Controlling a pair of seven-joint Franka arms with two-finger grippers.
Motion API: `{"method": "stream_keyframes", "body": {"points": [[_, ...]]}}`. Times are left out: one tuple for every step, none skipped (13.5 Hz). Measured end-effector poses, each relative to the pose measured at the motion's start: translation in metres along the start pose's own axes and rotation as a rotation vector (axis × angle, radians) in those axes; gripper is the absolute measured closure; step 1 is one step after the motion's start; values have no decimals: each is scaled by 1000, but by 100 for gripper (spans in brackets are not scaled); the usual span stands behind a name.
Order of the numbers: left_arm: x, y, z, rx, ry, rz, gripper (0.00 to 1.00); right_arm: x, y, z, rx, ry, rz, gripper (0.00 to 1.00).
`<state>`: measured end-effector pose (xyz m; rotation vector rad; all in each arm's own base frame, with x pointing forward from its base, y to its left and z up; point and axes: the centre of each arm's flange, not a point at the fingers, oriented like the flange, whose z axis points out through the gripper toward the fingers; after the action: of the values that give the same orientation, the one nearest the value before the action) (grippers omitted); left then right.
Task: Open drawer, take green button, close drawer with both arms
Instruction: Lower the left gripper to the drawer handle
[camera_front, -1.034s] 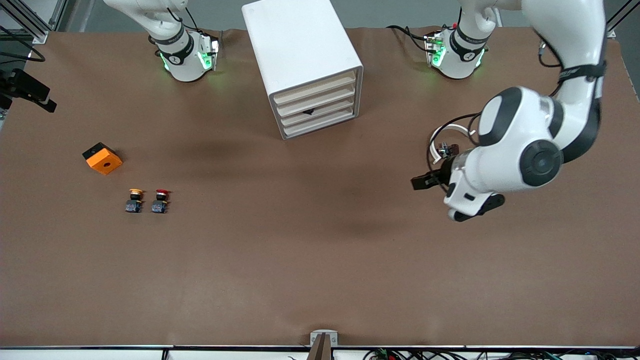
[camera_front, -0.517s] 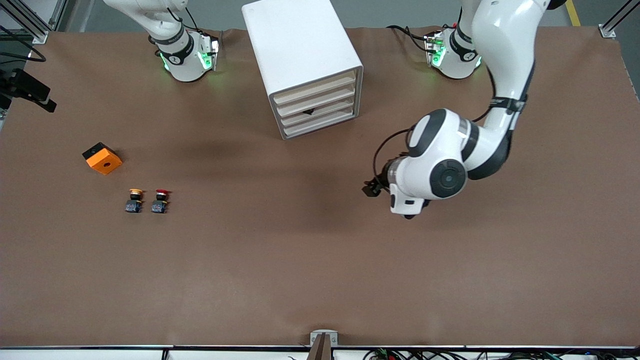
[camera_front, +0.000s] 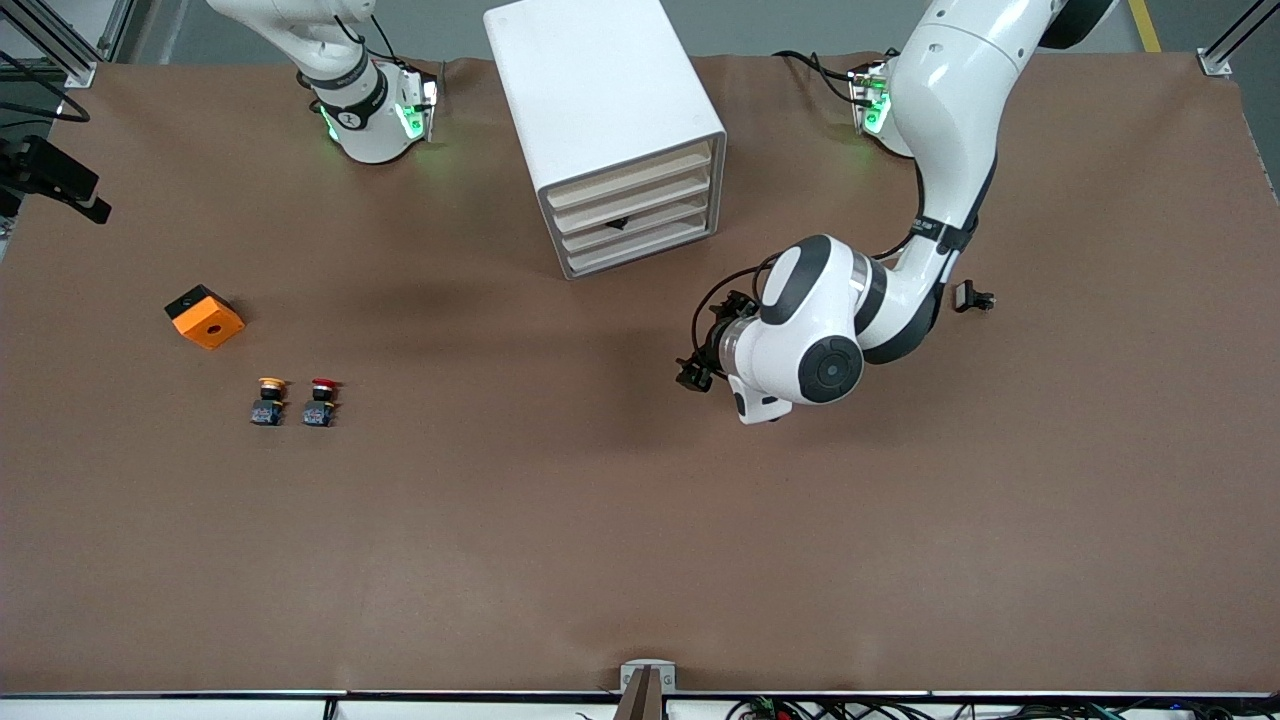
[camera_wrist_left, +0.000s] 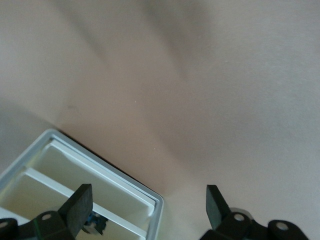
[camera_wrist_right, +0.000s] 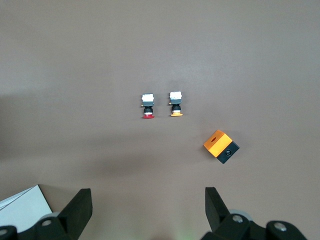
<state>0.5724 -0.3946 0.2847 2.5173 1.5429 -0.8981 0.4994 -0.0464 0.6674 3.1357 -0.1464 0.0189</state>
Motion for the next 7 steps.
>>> {"method": "stream_keyframes", "body": {"points": [[8, 2, 1, -3, -24, -30, 0, 0, 0, -1, 0, 0, 0, 0], [21, 4, -1, -10, -52, -58, 0, 0, 0, -1, 0, -1, 1, 0], [34, 6, -5, -18, -79, -86, 0, -1, 1, -1, 0, -3, 1, 0], [45, 7, -8, -25, -102, -108, 0, -1, 1, -1, 0, -5, 1, 0], [52, 7, -10, -28, -119, -123, 0, -1, 1, -1, 0, -6, 2, 0], [53, 7, -9, -26, -135, -136, 0, -1, 1, -1, 0, -7, 2, 0], [50, 7, -6, -19, -157, -159, 0, -1, 1, -1, 0, -9, 2, 0]]}}
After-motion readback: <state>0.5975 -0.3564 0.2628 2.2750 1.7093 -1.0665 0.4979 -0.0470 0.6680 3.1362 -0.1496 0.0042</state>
